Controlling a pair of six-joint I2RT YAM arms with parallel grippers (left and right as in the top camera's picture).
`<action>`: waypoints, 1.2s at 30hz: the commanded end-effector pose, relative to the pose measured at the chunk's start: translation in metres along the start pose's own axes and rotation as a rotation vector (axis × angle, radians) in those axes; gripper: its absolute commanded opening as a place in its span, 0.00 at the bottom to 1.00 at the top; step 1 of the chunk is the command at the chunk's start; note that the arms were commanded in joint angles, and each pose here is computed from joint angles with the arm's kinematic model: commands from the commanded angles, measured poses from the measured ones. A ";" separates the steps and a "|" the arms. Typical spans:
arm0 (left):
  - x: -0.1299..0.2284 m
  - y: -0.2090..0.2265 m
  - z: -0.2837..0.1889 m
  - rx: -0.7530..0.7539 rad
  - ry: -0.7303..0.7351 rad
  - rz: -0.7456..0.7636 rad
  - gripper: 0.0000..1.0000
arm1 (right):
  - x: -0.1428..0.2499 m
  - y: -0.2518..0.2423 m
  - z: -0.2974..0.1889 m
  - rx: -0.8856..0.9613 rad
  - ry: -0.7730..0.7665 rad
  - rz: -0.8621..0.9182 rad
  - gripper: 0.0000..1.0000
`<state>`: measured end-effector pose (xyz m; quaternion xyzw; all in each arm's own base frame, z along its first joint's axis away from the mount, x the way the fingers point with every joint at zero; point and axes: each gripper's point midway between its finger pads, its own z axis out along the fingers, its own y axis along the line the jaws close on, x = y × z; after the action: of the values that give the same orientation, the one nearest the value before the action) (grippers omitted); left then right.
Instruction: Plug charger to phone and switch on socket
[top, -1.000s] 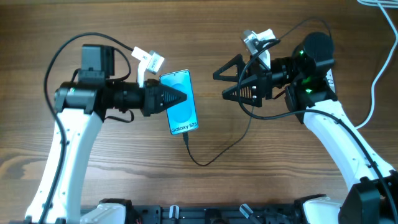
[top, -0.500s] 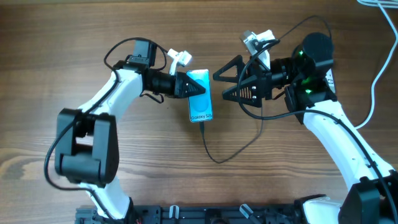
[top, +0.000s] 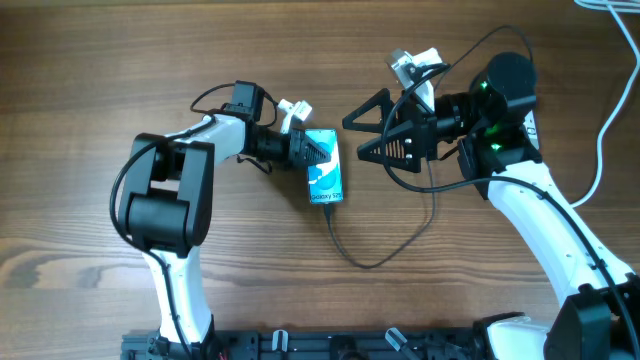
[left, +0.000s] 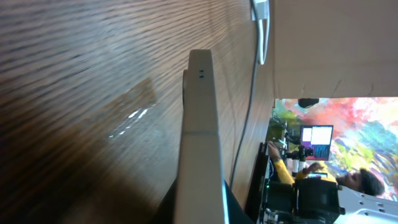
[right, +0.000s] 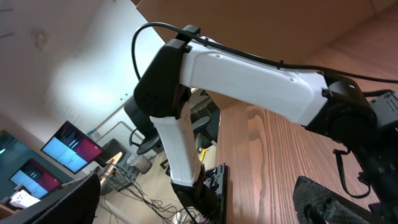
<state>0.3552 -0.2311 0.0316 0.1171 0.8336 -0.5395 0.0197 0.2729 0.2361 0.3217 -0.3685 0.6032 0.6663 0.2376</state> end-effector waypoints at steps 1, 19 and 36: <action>0.008 0.011 0.010 0.034 0.026 -0.046 0.10 | 0.008 0.007 -0.001 -0.044 0.040 -0.014 1.00; 0.029 0.085 0.031 -0.557 0.033 -0.304 0.50 | 0.007 0.007 -0.001 -0.044 0.040 -0.014 1.00; 0.042 0.030 -0.092 -0.699 -0.063 -0.461 0.54 | 0.008 0.007 -0.001 -0.044 0.040 -0.014 1.00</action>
<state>0.3340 -0.1714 0.0089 -0.1107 0.9500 -0.2791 -0.0858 0.2729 0.2361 0.3217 -0.3686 0.6031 0.6662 0.2378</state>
